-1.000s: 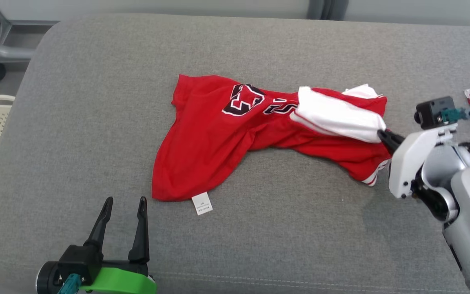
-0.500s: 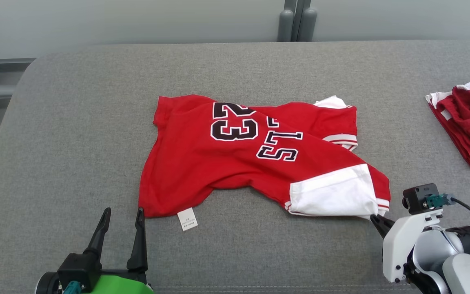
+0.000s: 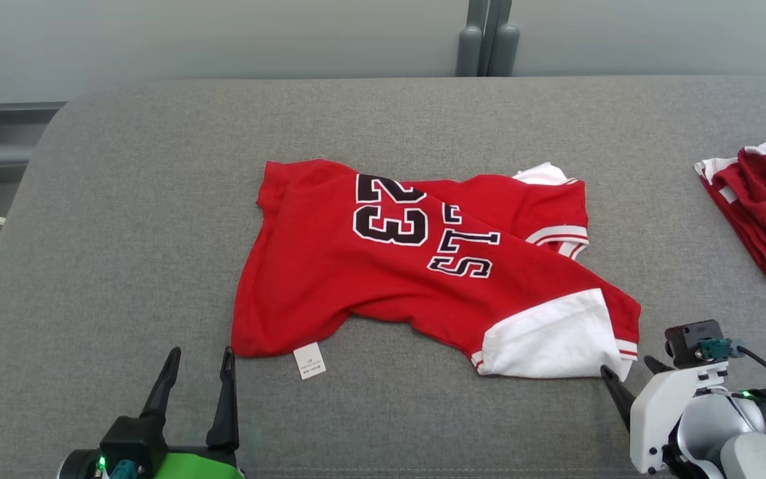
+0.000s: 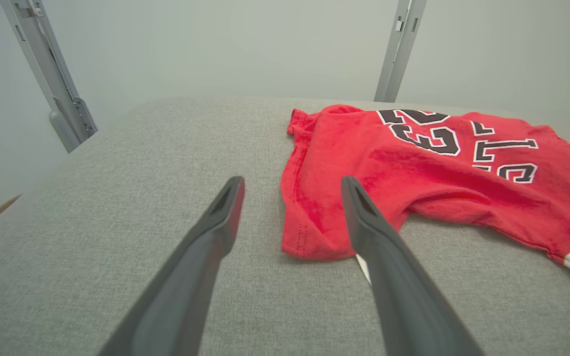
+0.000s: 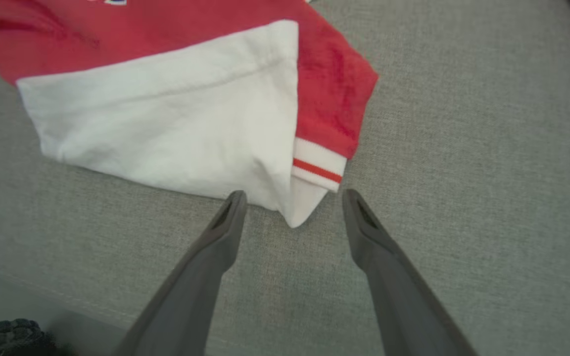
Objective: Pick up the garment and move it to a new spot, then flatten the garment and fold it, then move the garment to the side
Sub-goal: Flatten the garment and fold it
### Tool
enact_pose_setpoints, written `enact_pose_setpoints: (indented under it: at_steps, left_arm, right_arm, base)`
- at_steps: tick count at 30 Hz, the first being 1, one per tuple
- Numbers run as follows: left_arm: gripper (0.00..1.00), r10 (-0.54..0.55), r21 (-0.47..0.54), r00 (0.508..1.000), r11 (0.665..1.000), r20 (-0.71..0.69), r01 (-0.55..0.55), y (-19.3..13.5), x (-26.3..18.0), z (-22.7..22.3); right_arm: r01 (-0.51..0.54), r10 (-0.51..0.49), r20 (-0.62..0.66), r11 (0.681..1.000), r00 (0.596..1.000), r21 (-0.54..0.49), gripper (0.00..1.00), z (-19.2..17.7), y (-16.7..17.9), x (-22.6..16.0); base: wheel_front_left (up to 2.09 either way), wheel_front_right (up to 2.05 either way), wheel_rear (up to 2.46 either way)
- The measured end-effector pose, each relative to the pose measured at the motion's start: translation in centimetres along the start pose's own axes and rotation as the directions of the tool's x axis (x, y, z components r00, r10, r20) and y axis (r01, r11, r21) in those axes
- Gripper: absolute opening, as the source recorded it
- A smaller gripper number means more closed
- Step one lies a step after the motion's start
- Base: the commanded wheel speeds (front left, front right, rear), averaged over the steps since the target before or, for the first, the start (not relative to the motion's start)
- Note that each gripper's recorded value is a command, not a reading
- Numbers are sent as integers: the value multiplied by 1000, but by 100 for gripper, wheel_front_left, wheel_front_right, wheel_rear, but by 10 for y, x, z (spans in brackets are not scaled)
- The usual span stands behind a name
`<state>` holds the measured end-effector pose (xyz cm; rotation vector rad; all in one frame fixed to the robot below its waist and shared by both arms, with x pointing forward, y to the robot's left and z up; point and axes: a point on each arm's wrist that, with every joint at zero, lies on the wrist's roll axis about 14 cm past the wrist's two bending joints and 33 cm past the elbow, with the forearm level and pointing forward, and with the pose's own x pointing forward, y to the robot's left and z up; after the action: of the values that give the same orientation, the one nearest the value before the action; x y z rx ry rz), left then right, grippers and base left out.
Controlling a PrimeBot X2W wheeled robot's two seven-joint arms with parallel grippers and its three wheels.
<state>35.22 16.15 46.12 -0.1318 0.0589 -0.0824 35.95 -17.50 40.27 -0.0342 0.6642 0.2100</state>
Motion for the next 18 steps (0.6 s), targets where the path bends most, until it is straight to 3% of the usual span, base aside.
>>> enact_pose_setpoints:
  at_steps: [10,18]
  left_arm:
    - [100,35,9,999,999,-21,-35,10,-12,-7]
    - [100,74,-9,997,997,20,-74,21,-17,5]
  right_arm:
    - [-7,-17,281,996,959,85,100,45,12,-19]
    - [12,-89,506,988,858,153,100,81,9,-41]
  base:
    - [0,0,0]
    - [0,0,0]
